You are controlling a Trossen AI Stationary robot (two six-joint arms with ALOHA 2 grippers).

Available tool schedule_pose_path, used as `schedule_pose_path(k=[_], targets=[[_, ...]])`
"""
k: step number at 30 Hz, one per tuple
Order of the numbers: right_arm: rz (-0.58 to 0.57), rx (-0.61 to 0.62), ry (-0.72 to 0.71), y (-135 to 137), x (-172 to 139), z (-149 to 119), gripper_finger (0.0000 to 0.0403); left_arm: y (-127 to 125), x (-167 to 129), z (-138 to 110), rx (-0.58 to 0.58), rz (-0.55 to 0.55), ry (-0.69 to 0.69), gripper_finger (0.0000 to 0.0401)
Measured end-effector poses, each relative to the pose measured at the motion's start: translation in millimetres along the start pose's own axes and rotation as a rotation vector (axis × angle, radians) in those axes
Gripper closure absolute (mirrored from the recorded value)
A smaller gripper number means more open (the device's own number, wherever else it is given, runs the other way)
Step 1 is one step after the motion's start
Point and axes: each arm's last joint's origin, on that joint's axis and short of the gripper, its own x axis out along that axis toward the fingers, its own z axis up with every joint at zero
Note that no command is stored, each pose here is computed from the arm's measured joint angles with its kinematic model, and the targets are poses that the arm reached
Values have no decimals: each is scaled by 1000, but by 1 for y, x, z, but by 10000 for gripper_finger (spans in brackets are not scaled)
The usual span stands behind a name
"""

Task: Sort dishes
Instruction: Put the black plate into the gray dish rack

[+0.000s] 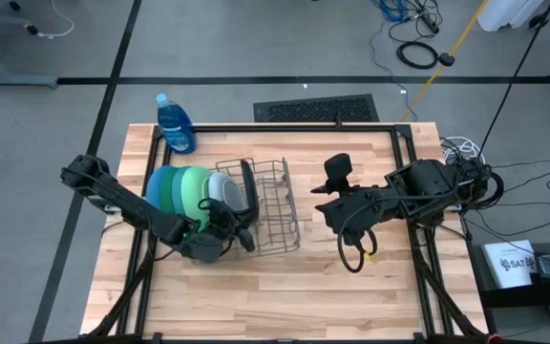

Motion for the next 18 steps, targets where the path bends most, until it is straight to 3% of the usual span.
schedule_pose_path(k=[18], targets=[[-3, 9, -22, -1, 0, 2, 232, 0, 2, -3, 25, -36, 57, 388]])
